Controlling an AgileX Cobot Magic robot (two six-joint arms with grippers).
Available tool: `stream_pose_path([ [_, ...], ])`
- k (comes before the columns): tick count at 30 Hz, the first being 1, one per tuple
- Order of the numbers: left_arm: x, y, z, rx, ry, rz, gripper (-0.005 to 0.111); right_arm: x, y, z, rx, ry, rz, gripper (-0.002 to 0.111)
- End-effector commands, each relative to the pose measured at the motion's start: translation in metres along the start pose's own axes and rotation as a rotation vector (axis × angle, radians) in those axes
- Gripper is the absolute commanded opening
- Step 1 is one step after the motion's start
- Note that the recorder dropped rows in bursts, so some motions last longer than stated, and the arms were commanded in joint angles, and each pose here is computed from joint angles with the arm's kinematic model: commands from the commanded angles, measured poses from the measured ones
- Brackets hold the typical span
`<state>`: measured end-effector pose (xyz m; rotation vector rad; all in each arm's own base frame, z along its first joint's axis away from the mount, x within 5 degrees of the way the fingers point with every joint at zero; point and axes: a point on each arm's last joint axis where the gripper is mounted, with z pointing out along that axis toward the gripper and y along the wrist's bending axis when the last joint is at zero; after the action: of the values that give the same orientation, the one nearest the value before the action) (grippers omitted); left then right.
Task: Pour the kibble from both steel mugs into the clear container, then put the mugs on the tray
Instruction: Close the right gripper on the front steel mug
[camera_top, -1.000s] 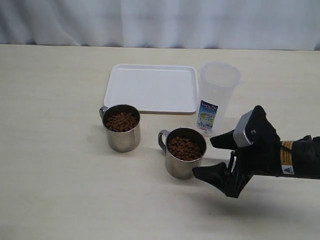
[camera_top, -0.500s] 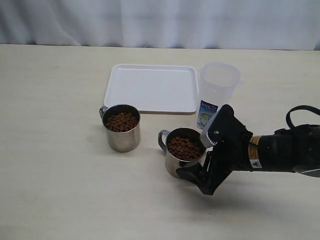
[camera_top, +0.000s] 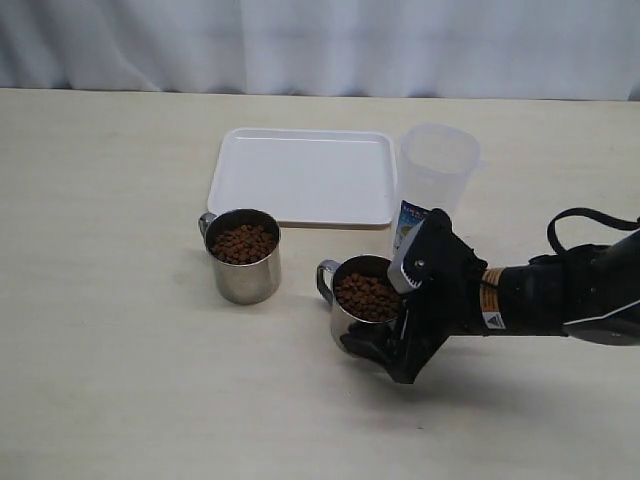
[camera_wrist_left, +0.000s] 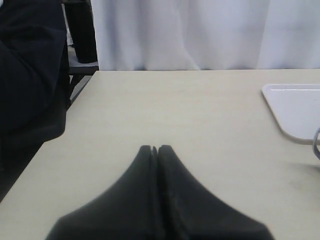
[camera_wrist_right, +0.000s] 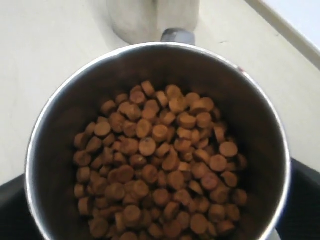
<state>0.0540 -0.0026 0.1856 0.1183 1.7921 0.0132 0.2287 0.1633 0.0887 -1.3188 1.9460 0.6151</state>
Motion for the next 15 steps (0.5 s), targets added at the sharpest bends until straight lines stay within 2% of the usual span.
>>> stream_pose_path([
  [1,0.0003,0.0,0.0002,0.0,-0.004,-0.005,0.0,0.0008,-0.0001,0.0024,-0.014,-0.009,-0.022,0.108],
  [6,0.0003,0.0,0.0002,0.0,-0.004,-0.005,0.0,-0.0003,-0.0006,0.0027,-0.015,-0.013,-0.027,0.108],
  [8,0.0003,0.0,0.0002,0.0,-0.004,-0.005,0.0,-0.0026,0.0014,0.0026,-0.036,-0.039,-0.04,0.101],
  [9,0.0003,0.0,0.0002,0.0,-0.004,-0.005,0.0,-0.0034,0.0021,0.0025,-0.043,-0.048,-0.045,0.087],
  [10,0.0003,0.0,0.0002,0.0,-0.004,-0.005,0.0,-0.0034,0.0009,0.0026,-0.031,-0.047,-0.027,0.067],
  [12,0.0003,0.0,0.0002,0.0,-0.004,-0.005,0.0,-0.0027,-0.003,0.0026,0.011,-0.04,0.019,0.042],
  [13,0.0003,0.0,0.0002,0.0,-0.004,-0.005,0.0,-0.0007,-0.0055,0.0037,0.037,-0.031,0.054,0.02],
  [14,0.0003,0.0,0.0002,0.0,-0.004,-0.005,0.0,0.0005,-0.0059,0.0045,0.04,-0.027,0.064,0.009],
  [15,0.0003,0.0,0.0002,0.0,-0.004,-0.005,0.0,0.0015,-0.0062,0.0052,0.043,-0.025,0.072,0.004],
])
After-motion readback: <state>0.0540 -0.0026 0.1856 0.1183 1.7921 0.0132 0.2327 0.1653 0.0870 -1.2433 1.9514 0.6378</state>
